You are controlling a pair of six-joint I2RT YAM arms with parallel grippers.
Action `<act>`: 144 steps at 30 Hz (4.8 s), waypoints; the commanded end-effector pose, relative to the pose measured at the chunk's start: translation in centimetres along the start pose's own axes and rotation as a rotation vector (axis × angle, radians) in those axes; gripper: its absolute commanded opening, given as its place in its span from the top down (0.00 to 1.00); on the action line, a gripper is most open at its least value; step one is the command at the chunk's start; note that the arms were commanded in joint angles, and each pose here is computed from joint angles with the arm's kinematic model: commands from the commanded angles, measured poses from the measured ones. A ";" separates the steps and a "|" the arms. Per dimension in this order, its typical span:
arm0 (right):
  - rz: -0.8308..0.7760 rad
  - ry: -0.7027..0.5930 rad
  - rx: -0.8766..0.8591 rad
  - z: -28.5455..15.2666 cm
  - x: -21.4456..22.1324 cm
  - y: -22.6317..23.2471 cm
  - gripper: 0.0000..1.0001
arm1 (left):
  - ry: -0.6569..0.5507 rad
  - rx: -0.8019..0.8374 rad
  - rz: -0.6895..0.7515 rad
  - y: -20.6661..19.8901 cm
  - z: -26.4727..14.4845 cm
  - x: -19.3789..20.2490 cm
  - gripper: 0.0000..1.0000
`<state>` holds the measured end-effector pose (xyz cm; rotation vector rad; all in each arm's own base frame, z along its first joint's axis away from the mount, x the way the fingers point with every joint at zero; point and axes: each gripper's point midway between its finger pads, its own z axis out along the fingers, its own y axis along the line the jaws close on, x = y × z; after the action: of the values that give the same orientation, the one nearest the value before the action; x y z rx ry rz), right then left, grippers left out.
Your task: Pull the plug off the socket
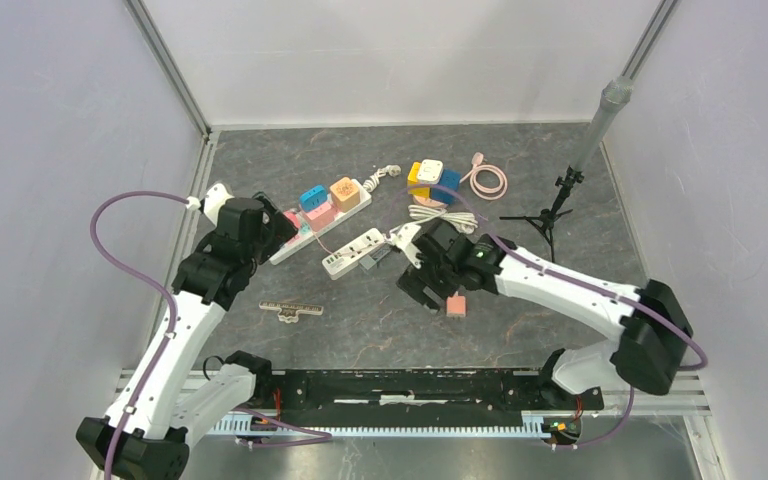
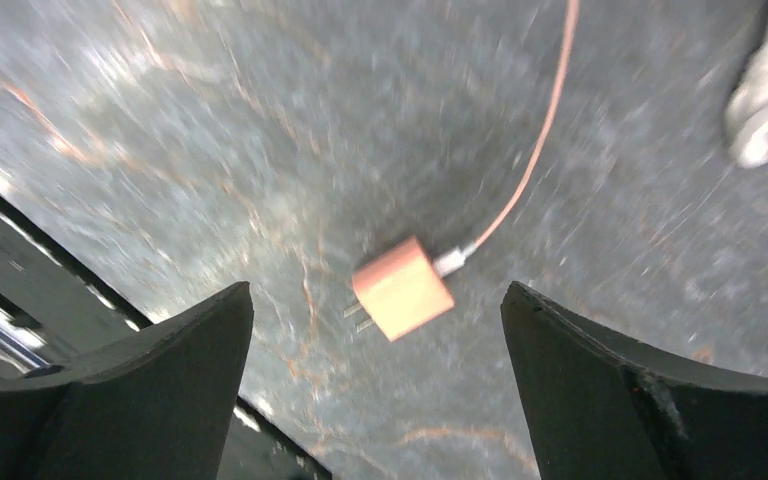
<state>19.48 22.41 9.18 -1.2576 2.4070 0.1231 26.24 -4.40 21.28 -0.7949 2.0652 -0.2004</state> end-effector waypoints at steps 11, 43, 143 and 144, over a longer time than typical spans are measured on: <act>0.269 -0.853 0.012 -10.7 -17.7 -2.1 0.02 | 0.038 0.113 0.152 -2.2 -1.4 -0.8 0.00; 0.769 -0.631 0.238 1.0 -17.8 -23.6 0.15 | 0.370 0.639 0.233 -19.4 4.7 3.6 0.01; 1.046 -0.592 -0.171 6.5 -18.2 -21.6 0.99 | 0.520 0.574 0.158 -27.0 17.5 11.6 0.41; 1.033 -0.584 -0.154 6.3 -18.0 -21.8 0.99 | 0.533 0.575 0.155 -26.9 17.7 12.0 0.42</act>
<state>48.32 26.96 12.38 0.2195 2.2229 1.0227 47.44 -29.05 14.37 -0.2056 2.3481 -0.8781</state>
